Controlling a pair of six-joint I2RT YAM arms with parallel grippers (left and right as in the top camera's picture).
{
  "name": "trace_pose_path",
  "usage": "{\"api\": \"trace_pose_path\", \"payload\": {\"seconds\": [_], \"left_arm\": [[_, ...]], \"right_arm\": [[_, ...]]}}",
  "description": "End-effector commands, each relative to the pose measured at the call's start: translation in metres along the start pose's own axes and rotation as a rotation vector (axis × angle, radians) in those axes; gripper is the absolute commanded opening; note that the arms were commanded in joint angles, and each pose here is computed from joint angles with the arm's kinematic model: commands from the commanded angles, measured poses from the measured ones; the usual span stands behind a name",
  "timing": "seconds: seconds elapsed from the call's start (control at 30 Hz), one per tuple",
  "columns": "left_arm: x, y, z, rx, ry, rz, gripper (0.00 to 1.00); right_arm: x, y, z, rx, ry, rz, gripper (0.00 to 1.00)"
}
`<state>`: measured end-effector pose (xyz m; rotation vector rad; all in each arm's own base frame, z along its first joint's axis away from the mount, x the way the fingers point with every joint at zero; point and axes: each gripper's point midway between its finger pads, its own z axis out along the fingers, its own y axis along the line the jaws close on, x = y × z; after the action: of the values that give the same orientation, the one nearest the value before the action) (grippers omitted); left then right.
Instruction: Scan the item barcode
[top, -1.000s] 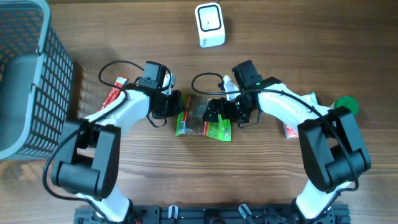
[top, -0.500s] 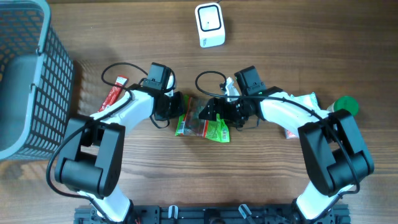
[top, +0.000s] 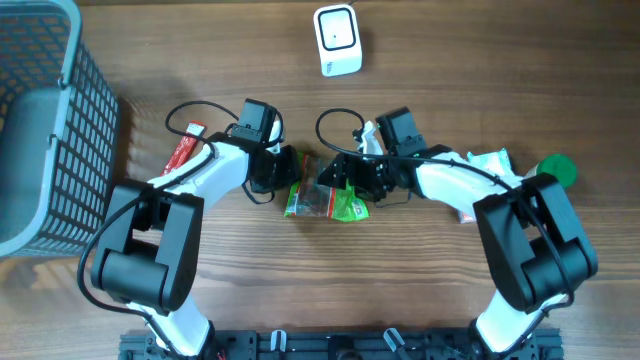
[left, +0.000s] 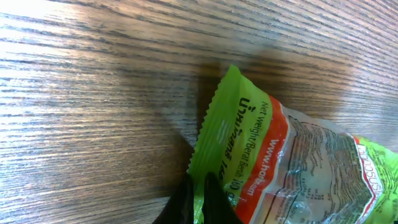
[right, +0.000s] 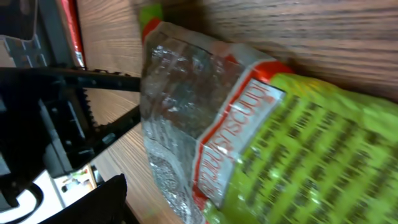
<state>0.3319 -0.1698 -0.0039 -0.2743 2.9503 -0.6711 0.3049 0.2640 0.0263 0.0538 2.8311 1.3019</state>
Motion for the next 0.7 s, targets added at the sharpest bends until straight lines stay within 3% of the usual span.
{"api": "trace_pose_path", "payload": {"seconds": [0.0, 0.13, 0.2, 0.3, 0.33, 0.47, 0.67], "left_arm": [[0.025, 0.019, 0.024, -0.063, 0.086, -0.026, 0.04], [0.025, 0.019, 0.024, -0.064, 0.086, -0.026, 0.04], [0.025, 0.019, 0.024, -0.064, 0.086, -0.026, 0.04], [0.024, 0.02, 0.024, -0.068, 0.084, -0.025, 0.04], [0.024, 0.02, 0.024, -0.07, 0.082, -0.026, 0.04], [0.024, 0.02, 0.024, -0.07, 0.082, -0.025, 0.04], [0.024, 0.02, 0.024, -0.07, 0.082, -0.021, 0.04]], "right_arm": [[0.017, 0.014, 0.018, -0.022, 0.054, 0.003, 0.73], [0.025, 0.016, 0.027, 0.009, 0.058, -0.007, 0.72], [0.028, 0.018, 0.03, 0.019, 0.059, -0.013, 0.67], [0.025, 0.023, 0.032, 0.005, 0.045, -0.039, 0.43], [0.023, 0.025, 0.032, -0.004, 0.036, -0.051, 0.41], [0.019, 0.039, 0.032, -0.064, 0.028, -0.12, 0.42], [0.014, 0.04, 0.031, -0.065, 0.006, -0.086, 0.47]]}}
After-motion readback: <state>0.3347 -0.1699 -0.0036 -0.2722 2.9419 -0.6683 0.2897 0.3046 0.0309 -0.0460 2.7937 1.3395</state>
